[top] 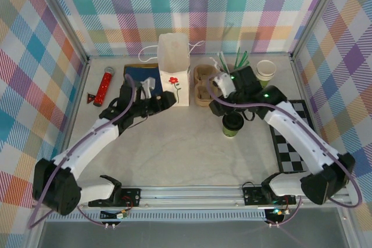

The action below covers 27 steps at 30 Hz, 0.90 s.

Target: Pack the takeout coffee

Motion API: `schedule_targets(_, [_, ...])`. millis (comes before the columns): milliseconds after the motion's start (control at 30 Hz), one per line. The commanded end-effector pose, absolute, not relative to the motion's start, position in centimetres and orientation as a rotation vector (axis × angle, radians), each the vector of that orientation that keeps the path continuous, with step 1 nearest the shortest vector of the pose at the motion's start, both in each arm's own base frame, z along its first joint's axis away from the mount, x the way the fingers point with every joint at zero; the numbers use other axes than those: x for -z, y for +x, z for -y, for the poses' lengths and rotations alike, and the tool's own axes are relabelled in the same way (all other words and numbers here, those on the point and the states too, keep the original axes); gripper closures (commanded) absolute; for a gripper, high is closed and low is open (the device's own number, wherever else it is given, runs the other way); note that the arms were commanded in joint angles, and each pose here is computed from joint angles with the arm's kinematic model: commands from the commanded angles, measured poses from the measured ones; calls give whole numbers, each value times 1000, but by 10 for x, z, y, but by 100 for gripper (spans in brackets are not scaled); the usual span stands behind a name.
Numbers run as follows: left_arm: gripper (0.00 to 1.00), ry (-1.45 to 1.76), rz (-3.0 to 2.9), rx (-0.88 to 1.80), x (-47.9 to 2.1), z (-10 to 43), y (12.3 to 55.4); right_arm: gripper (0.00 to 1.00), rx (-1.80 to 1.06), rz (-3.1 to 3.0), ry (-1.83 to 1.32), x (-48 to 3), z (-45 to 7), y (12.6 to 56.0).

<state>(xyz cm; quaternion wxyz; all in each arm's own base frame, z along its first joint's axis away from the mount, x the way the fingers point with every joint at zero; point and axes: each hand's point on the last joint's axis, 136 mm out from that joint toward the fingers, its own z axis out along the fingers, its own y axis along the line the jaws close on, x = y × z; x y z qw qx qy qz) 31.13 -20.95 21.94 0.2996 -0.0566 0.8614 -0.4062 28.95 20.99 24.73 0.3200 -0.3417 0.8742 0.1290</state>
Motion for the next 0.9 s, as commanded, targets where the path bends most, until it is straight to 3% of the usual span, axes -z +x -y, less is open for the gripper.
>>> schedule_targets(0, [16, -223, -2266, 1041, -217, 183, 294, 35, -322, -2164, -1127, -248, -230, 299])
schedule_targets(267, [15, -358, -2199, 1021, -204, 137, 264, 41, -309, -2296, -1309, -204, -261, 332])
schedule_targets(867, [15, -348, -2220, 1017, -199, 133, 260, 45, -71, -2361, -1461, -139, -269, 375])
